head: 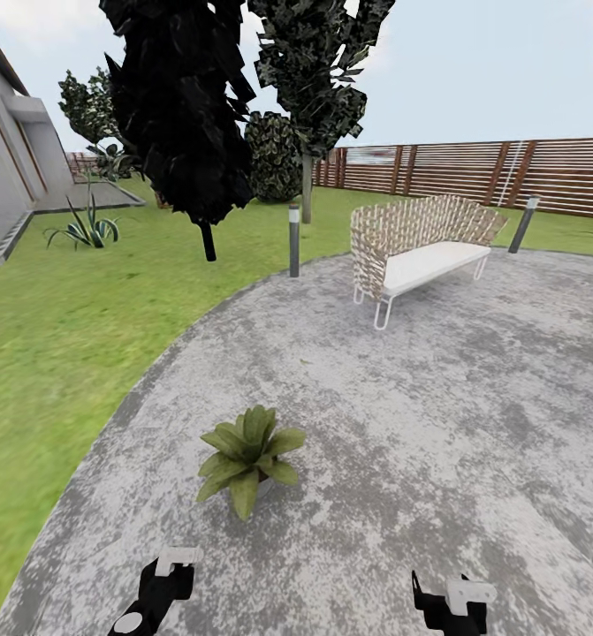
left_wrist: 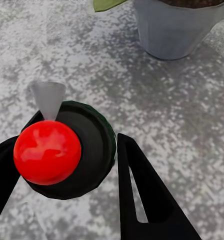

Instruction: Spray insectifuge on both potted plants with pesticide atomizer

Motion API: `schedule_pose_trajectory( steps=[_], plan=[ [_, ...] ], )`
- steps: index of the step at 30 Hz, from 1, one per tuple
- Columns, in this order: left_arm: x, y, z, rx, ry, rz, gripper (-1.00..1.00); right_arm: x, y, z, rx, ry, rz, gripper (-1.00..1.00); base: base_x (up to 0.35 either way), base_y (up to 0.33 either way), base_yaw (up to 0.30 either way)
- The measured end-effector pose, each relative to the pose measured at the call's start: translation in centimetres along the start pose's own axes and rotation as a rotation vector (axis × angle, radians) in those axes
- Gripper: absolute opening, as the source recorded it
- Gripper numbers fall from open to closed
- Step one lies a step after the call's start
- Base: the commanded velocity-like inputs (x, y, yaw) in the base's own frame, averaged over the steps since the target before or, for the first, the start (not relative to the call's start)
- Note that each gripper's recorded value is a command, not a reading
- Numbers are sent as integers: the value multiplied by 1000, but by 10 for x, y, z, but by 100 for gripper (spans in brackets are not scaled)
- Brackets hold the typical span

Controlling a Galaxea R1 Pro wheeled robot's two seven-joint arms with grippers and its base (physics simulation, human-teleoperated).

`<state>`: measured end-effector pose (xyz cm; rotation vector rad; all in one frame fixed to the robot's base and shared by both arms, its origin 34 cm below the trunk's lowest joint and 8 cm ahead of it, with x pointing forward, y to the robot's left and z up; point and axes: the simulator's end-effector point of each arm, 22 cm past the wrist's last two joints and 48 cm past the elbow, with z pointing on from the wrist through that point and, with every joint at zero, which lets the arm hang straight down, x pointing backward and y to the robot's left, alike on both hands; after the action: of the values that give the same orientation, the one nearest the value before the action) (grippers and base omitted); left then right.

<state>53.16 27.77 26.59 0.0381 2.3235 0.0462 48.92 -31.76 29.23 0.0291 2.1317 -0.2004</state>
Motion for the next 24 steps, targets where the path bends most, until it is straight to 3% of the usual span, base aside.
schedule_pose_trajectory(
  steps=[11, 18, 24],
  plan=[
    [-1, 0, 0, 0, -2, 0, -100, 0, 0, 0, 0, 0, 0, 100, 211, 238, -31],
    [-3, -1, 0, 2, -6, -1, -100, -2, 0, 0, -1, -4, 1, 100, 37, 288, -123],
    [-3, -8, -1, 11, -5, -4, -100, -3, 5, 0, -8, -4, 2, 100, 2, 67, -11]
  ],
)
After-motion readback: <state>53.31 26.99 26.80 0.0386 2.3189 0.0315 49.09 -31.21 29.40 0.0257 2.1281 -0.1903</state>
